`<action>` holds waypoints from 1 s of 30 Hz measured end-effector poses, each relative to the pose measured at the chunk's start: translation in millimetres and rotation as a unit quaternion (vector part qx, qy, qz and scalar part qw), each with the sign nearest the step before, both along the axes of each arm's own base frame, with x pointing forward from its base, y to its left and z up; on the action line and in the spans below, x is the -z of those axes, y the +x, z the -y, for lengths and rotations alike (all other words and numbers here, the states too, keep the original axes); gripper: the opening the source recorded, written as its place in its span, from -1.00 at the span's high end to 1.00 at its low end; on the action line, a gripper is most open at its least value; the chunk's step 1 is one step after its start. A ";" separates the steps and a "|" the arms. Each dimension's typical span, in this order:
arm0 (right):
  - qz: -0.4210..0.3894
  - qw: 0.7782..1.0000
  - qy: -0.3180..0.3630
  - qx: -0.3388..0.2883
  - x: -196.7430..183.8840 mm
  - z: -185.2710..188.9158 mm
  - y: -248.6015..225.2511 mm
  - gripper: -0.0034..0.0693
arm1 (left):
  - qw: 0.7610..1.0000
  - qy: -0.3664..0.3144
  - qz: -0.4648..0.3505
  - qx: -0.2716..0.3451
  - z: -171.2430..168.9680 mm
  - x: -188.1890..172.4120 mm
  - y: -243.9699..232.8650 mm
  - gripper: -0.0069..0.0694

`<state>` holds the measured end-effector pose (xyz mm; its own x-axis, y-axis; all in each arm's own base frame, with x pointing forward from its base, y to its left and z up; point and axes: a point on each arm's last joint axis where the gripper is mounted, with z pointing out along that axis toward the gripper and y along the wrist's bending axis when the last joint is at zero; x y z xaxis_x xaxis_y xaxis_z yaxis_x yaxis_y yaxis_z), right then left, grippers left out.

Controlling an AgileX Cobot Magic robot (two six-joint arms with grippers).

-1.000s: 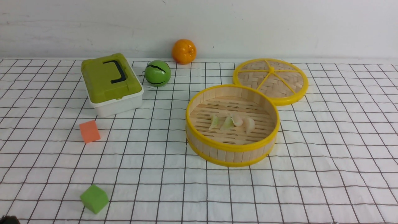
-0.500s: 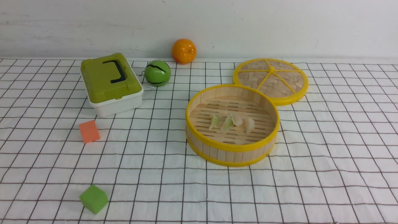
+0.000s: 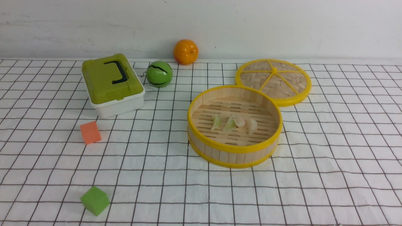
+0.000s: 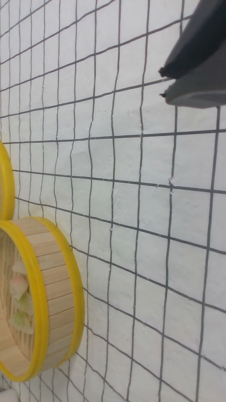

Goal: Put the dumplings into the steamer on the table with the white tablecloth.

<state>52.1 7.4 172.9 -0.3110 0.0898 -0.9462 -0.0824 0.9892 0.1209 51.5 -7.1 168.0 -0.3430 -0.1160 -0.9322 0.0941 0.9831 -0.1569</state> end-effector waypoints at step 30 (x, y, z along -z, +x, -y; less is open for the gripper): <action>0.000 1.000 0.001 0.000 0.0 0.0 0.0 0.63 | 1.000 0.000 0.000 0.000 0.0 -0.3 0.0 0.85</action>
<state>52.1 7.5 172.9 -0.3111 0.0910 -0.9460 -0.0825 0.9891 0.1222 51.5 -7.1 168.2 -0.3424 -0.1161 -0.9323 0.0942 0.9831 -0.1570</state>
